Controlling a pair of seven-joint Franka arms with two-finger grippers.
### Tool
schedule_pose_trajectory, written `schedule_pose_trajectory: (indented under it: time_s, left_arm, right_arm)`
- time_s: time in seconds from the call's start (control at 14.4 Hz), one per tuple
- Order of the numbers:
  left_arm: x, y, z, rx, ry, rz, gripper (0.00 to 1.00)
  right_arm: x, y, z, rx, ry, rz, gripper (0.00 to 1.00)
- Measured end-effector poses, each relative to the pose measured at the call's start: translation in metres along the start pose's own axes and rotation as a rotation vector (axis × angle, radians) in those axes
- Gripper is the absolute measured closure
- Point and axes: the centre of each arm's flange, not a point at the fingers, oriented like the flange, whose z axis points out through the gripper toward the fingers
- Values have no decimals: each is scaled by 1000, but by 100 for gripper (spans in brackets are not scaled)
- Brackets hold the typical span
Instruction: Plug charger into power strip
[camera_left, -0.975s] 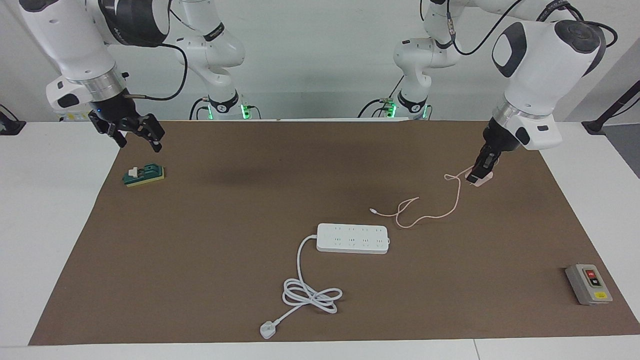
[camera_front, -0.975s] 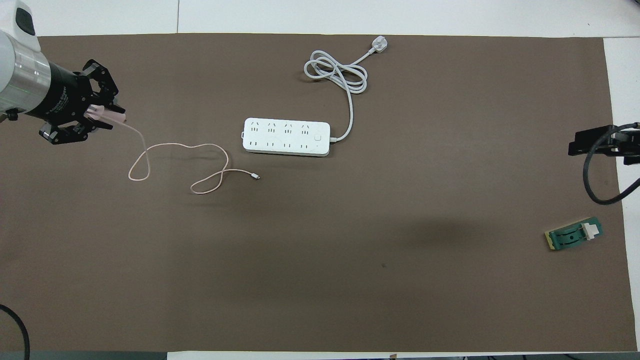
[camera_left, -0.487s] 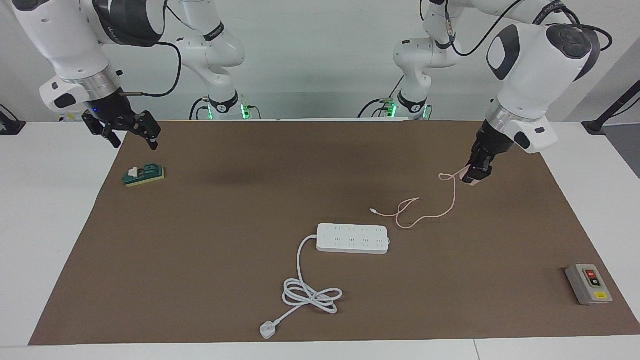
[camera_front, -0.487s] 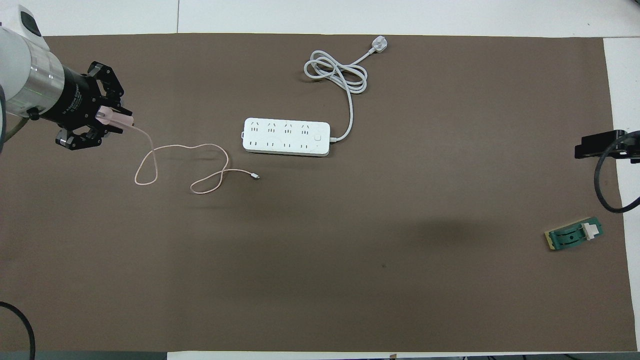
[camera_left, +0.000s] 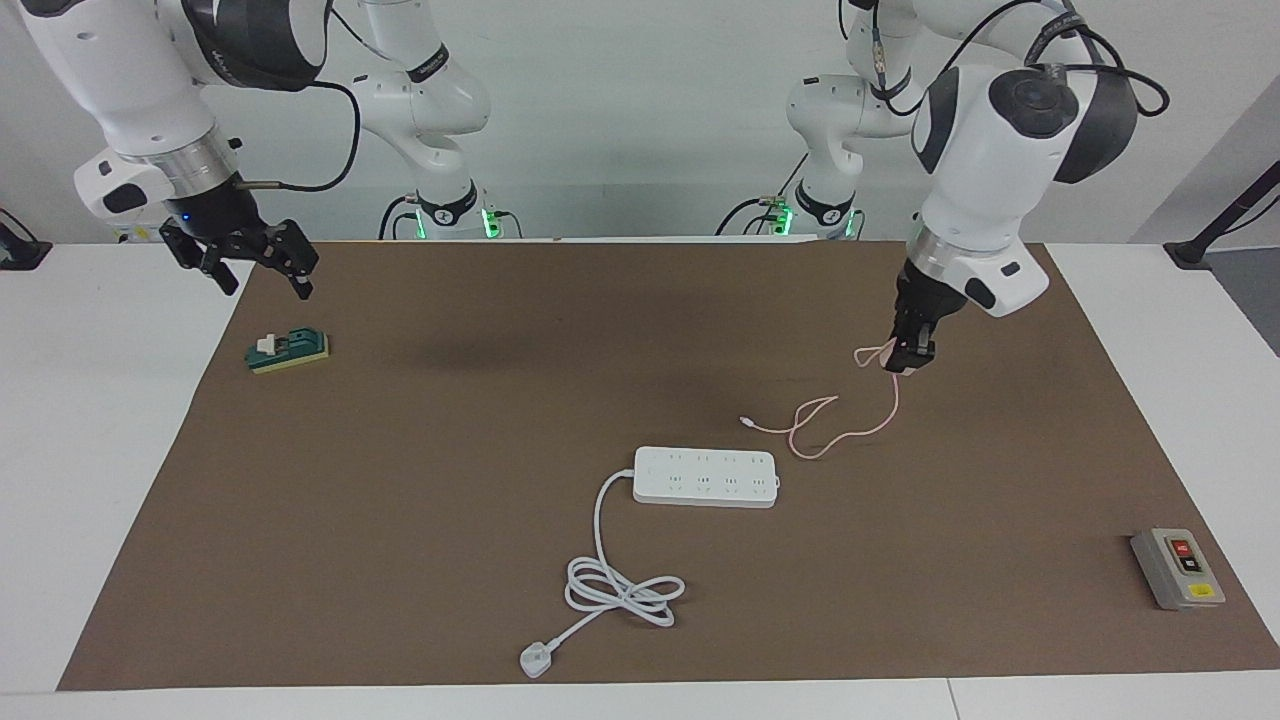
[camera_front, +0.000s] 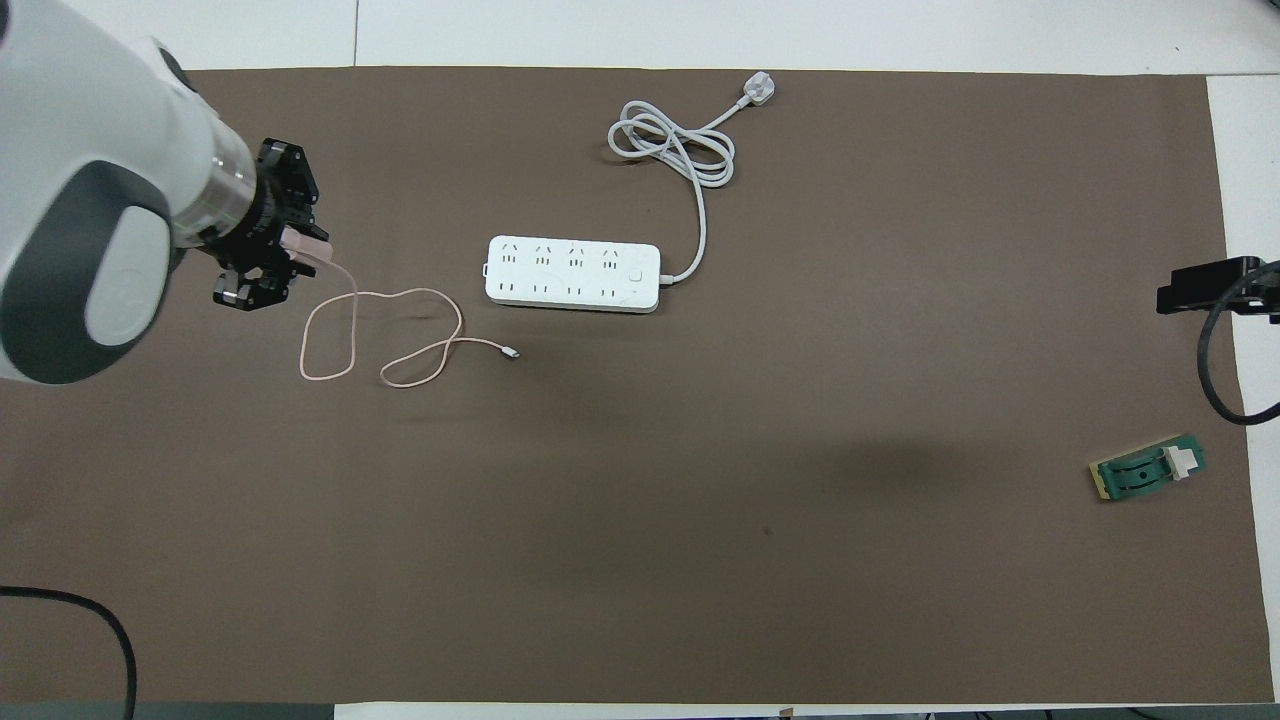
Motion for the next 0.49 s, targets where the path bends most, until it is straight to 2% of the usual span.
schedule_pose_trajectory:
  time_s: [0.21,0.49]
  left_arm:
    - [-41,20,41,-2,42,-70,66]
    - [-63,33,82,9,88,-234,66]
  right_arm:
    - [0,0,-5,0,9,0,0]
    - [-1,0,-4,0,-5,-1,0]
